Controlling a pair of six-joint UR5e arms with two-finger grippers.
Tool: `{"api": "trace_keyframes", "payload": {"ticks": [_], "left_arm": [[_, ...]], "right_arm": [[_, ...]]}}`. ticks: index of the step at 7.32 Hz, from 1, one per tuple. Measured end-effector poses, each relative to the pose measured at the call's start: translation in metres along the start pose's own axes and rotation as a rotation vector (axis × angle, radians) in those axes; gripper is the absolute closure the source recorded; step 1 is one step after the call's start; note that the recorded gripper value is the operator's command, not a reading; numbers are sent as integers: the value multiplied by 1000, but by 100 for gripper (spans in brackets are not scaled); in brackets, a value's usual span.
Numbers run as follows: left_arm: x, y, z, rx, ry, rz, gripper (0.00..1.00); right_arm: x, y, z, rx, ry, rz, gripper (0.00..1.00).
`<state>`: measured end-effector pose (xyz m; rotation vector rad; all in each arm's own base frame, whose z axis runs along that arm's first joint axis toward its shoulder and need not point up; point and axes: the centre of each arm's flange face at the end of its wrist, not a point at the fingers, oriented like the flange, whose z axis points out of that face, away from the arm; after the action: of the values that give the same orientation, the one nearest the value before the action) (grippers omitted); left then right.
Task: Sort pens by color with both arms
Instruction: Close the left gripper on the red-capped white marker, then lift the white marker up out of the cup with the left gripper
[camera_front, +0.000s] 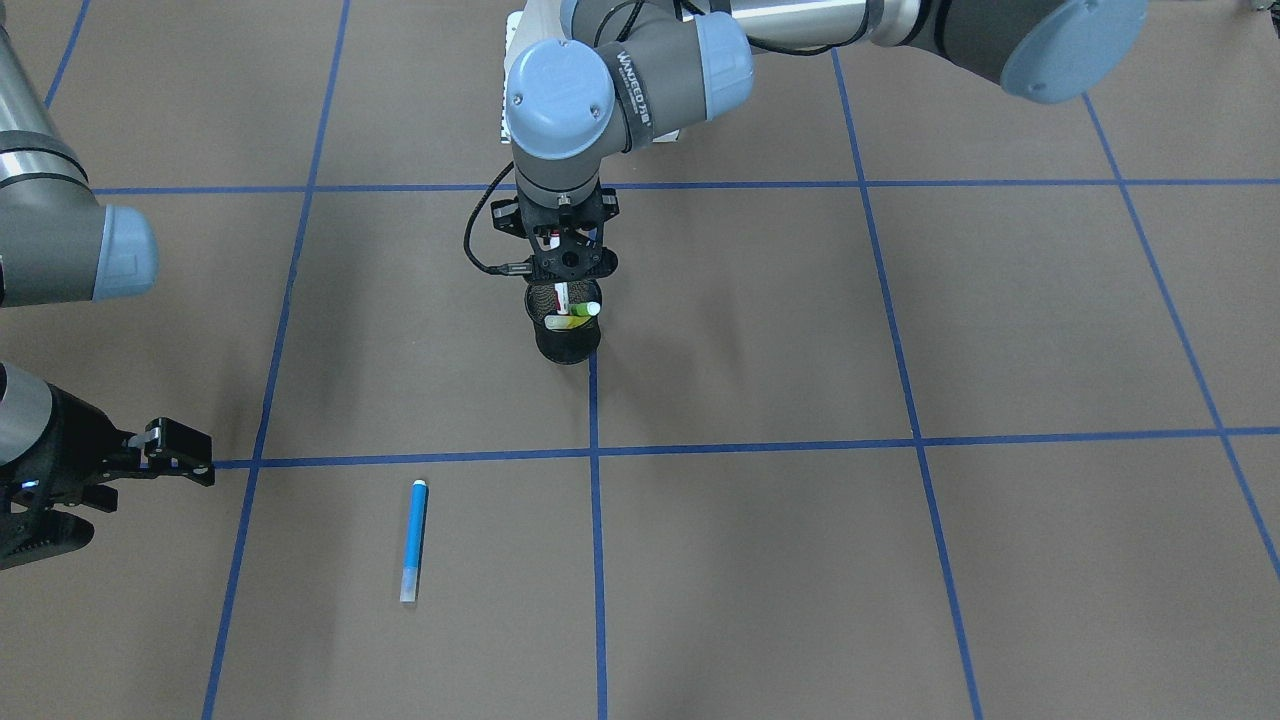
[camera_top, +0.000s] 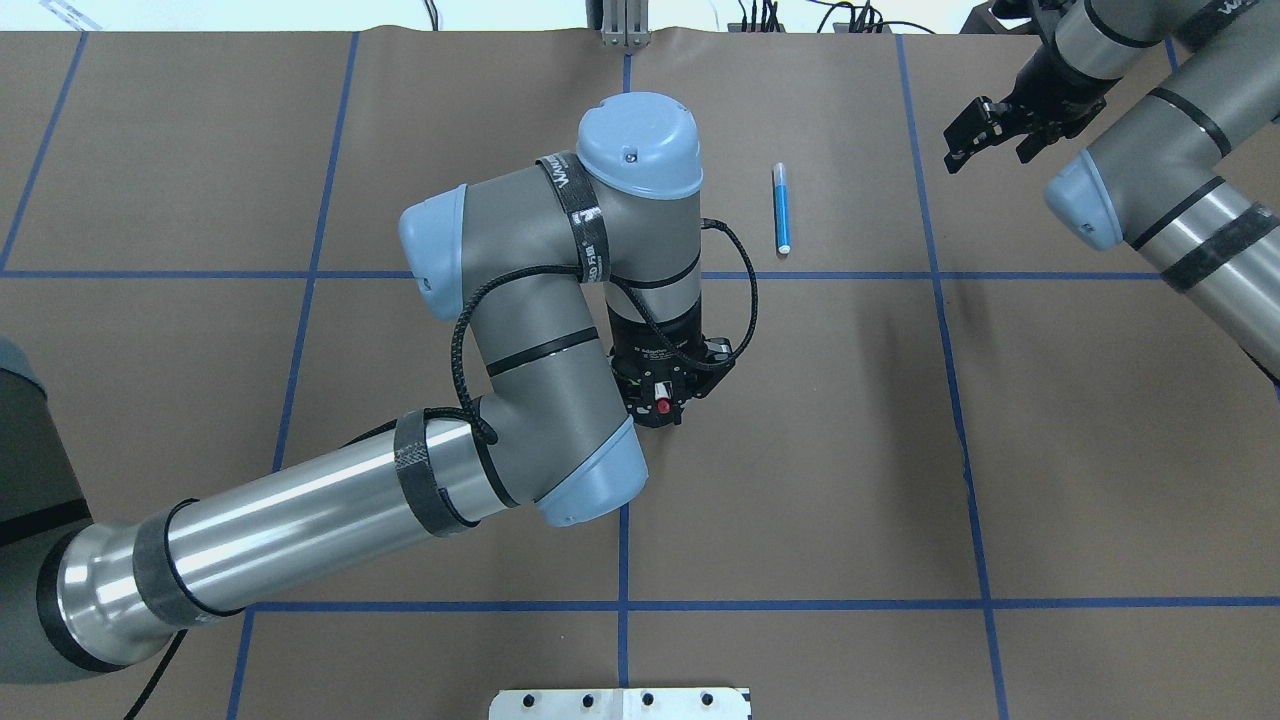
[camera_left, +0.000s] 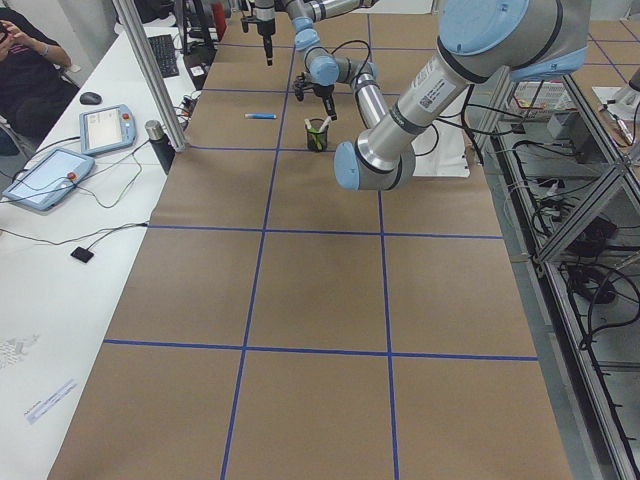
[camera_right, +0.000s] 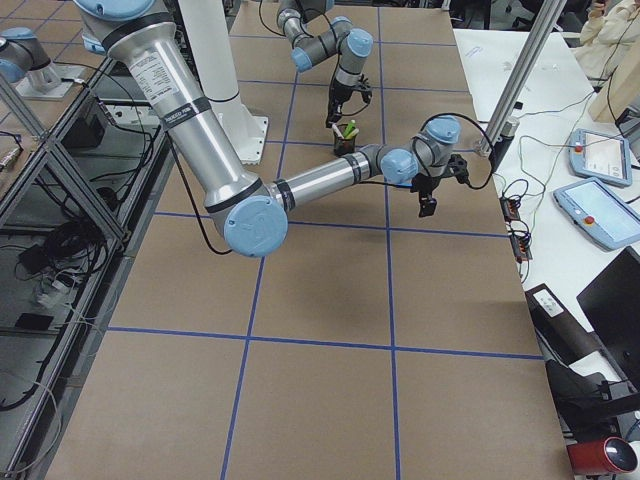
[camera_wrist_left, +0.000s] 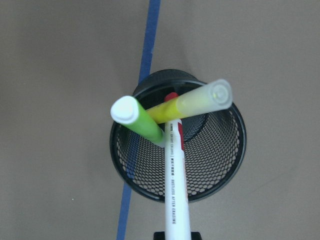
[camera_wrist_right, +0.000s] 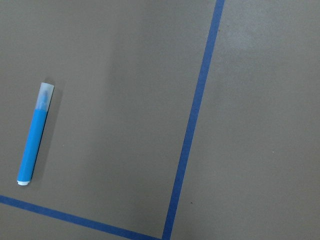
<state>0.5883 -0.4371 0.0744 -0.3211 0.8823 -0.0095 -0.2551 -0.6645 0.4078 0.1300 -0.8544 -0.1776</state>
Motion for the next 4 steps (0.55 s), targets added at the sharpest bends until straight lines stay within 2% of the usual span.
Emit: {"api": "trace_keyframes", "payload": {"ticks": [4], "left_arm": [[1,36,-40,-15,65,46,87]], "right_arm": [[3,1,2,-4,2,3,2]]}}
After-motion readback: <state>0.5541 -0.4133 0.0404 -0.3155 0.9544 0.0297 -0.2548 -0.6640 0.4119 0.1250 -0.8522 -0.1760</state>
